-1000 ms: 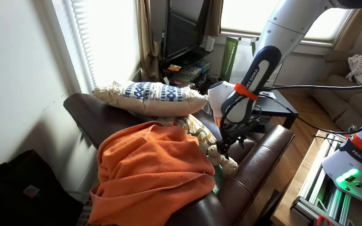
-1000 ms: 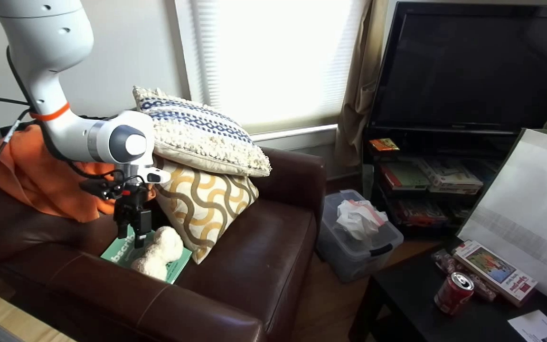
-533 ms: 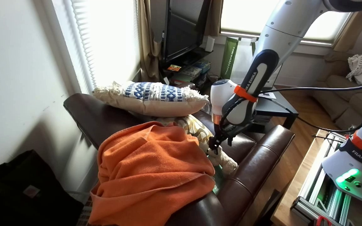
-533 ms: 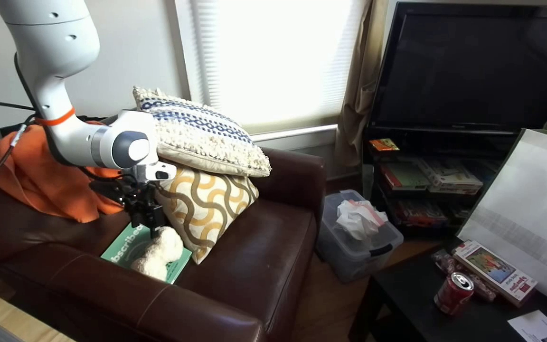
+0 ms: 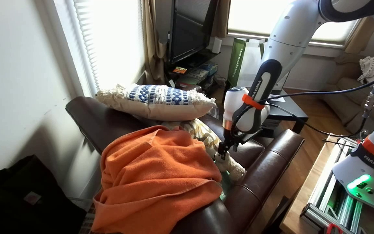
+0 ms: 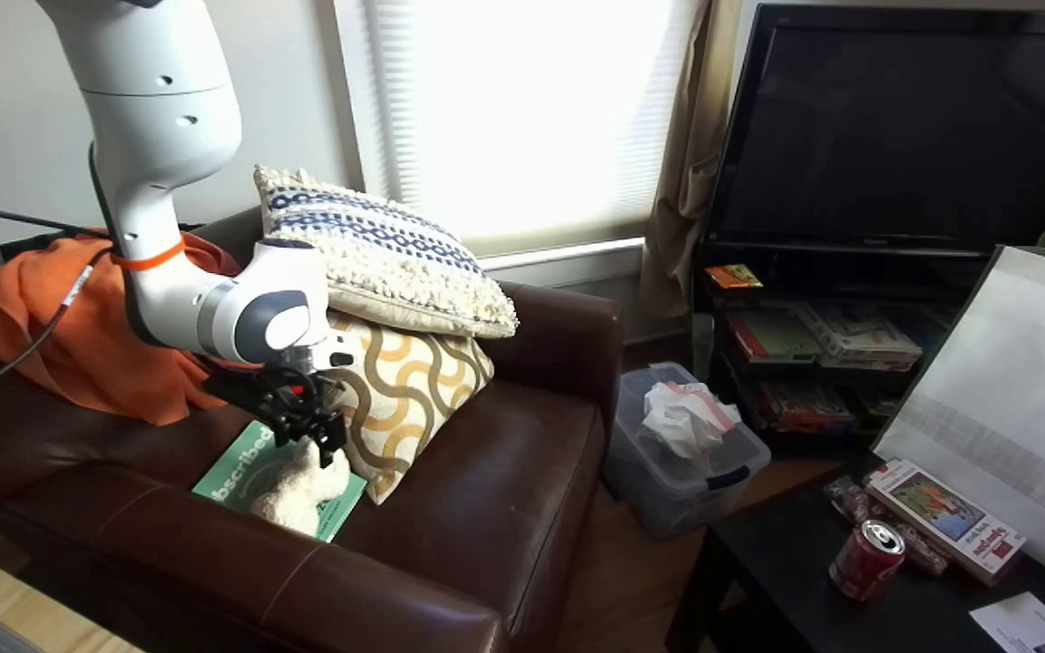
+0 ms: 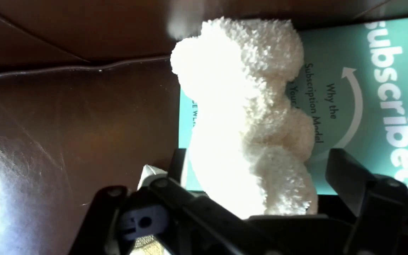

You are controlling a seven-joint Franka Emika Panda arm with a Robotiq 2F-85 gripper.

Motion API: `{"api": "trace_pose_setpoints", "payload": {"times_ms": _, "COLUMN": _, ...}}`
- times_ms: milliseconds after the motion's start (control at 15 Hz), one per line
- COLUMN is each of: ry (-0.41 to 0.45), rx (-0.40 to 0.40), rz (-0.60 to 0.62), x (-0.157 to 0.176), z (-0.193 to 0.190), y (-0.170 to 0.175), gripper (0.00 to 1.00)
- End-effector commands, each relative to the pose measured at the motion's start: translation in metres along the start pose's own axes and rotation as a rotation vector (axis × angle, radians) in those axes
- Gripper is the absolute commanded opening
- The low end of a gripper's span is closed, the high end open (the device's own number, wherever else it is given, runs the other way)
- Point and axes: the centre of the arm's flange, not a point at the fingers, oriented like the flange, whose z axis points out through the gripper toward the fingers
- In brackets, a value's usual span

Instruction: Put the stuffed toy on the blanket

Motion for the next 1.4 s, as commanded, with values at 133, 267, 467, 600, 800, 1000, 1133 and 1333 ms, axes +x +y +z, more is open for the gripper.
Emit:
{"api": "trace_pose_setpoints", "payload": {"times_ms": 133, "ry": 0.011, "rx": 0.007, "rz": -0.021, "x": 0.010, "z": 0.028, "y": -0.001, "gripper": 0.58}}
{"api": "trace_pose_setpoints", "payload": {"times_ms": 267, "ry": 0.007, "rx": 0.012, "rz": -0.019, "x": 0.014, "z": 0.036, "y": -0.005, "gripper": 0.42}}
{"api": "trace_pose_setpoints", "payload": {"times_ms": 467, "ry": 0.009, "rx": -0.002, "rz": -0.017, "x": 0.017, "z": 0.042, "y": -0.009, "gripper": 0.19}}
{"api": "trace_pose_setpoints", "payload": {"times_ms": 600, "ry": 0.013, "rx": -0.024, "rz": -0.006, "x": 0.015, "z": 0.038, "y": -0.009, "gripper": 0.05}}
{"api": "trace_pose_setpoints", "payload": {"times_ms": 800, "ry": -0.007, "rx": -0.054, "rz": 0.001, "x": -0.014, "z": 0.007, "y": 0.001, "gripper": 0.03}}
{"api": "trace_pose_setpoints", "payload": {"times_ms": 1000, "ry": -0.007, "rx": -0.081, "rz": 0.012, "x": -0.054, "z": -0.036, "y": 0.025, "gripper": 0.03}}
{"api": "trace_pose_setpoints", "payload": {"times_ms": 1133, "ry": 0.005, "rx": -0.069, "rz": 0.053, "x": -0.065, "z": -0.063, "y": 0.043, "gripper": 0.03}}
{"api": "trace_pose_setpoints", "payload": {"times_ms": 1333, "ry": 0.005, "rx": 0.006, "rz": 0.147, "x": -0.066, "z": -0.115, "y": 0.072, "gripper": 0.03}}
